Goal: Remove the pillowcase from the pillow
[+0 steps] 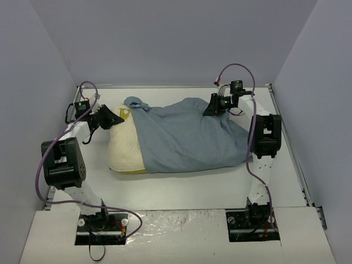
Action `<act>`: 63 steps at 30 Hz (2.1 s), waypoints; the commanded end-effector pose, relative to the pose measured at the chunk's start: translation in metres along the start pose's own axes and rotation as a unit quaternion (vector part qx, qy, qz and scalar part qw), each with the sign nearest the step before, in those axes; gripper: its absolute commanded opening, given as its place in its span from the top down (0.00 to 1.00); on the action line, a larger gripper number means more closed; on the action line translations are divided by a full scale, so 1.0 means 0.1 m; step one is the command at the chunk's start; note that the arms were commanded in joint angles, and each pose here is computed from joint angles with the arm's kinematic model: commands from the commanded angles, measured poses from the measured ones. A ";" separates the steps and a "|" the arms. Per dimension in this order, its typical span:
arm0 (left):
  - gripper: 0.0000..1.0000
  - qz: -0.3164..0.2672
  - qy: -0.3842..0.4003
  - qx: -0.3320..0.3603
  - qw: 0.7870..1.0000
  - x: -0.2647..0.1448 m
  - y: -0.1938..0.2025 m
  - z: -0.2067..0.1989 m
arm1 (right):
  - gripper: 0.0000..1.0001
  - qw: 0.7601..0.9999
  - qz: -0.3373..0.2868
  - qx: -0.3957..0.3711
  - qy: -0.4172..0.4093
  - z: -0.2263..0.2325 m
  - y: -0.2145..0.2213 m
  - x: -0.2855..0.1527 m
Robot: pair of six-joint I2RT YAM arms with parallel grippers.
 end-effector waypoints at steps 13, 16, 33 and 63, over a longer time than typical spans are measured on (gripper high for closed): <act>0.98 -0.327 0.127 0.420 0.837 -1.04 -0.31 -1.82 | 1.00 0.884 -0.207 -0.415 0.051 1.82 -0.14 -1.77; 0.98 -0.348 0.125 0.427 0.825 -0.91 -0.19 -1.67 | 1.00 0.849 -0.233 -0.467 0.080 1.82 0.16 -1.92; 0.98 -0.400 0.116 0.465 0.781 -0.62 1.51 -1.39 | 0.73 0.830 -0.073 -0.542 0.107 1.10 1.80 -1.86; 0.98 -0.429 0.088 0.530 0.726 -1.40 1.16 -1.94 | 0.06 0.983 -0.184 0.005 0.008 0.19 0.27 -1.64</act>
Point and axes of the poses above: each gripper's point midway between its finger pads, its own x axis out along the fingers, its own z axis along the line the jaws close on, y = z × x, the point moved 8 cm from there along -x, back along the fingers, and after that the axes turned 13 degrees about x, right-handed, at the moved point
